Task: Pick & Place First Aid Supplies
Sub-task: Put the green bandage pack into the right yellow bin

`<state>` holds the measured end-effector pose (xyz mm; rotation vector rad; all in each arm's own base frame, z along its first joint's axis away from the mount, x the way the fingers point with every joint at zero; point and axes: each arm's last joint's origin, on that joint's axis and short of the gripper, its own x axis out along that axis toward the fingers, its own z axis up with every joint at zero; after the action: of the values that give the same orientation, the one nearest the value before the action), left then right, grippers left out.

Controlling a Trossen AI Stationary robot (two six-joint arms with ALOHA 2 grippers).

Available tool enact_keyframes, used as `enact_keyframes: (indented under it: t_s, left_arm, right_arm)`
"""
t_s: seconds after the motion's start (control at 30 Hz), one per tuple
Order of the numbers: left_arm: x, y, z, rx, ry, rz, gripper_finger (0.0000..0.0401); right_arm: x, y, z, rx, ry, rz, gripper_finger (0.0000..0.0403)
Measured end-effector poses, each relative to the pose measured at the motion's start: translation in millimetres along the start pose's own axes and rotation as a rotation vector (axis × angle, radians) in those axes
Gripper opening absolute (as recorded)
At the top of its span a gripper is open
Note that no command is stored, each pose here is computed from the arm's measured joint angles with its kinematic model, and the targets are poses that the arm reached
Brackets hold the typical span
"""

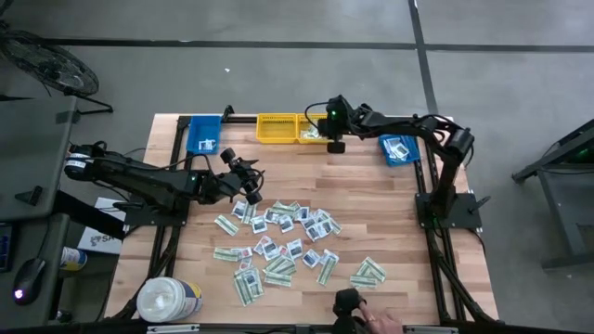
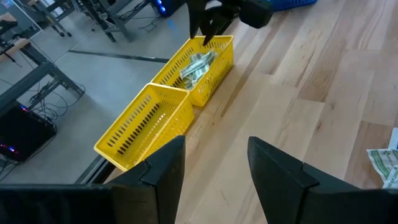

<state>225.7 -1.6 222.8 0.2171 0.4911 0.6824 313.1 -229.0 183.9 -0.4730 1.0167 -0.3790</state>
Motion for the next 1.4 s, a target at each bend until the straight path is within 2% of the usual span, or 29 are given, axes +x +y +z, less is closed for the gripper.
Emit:
enact_keyframes:
  t_s: [0.13, 0.37, 0.5, 0.73, 0.87, 1.0, 1.1, 1.4]
  left_arm:
    - [0.0, 0.0, 0.0, 0.000, 0.000, -0.001, 0.0172]
    - [0.0, -0.4, 0.0, 0.000, 0.000, -0.017, 0.0172]
    - [0.0, -0.5, 0.1, -0.001, -0.001, -0.017, 0.0172]
    - [0.1, -0.4, 0.1, -0.002, -0.001, -0.017, 0.0172]
    - [0.1, -0.4, 0.1, -0.002, -0.001, -0.017, 0.0172]
    - [0.0, -0.5, 0.1, -0.001, 0.000, -0.018, 0.0172]
    - [0.1, -0.5, 0.2, -0.002, -0.001, -0.019, 0.0172]
    - [0.0, -0.5, 0.1, -0.002, -0.001, -0.019, 0.0172]
  right_arm:
    - [-17.9, -6.0, 3.1, 0.136, -0.013, -0.004, 0.0149]
    - [-61.9, 1.0, 6.3, 0.228, -0.048, 0.224, 0.0154]
    - [-75.1, 18.8, 8.7, 0.293, 0.006, 0.368, 0.0147]
    - [-84.8, 53.1, 1.8, 0.648, 0.211, 0.712, 0.0142]
    - [-79.6, 89.3, -14.0, 0.688, 0.287, 0.849, 0.0142]
    - [-72.1, 123.5, -34.7, 0.698, 0.343, 0.890, 0.0142]
    - [-67.6, 140.2, -41.3, 0.738, 0.313, 0.927, 0.0142]
    - [-67.1, 171.7, -46.8, 0.798, 0.276, 0.983, 0.0142]
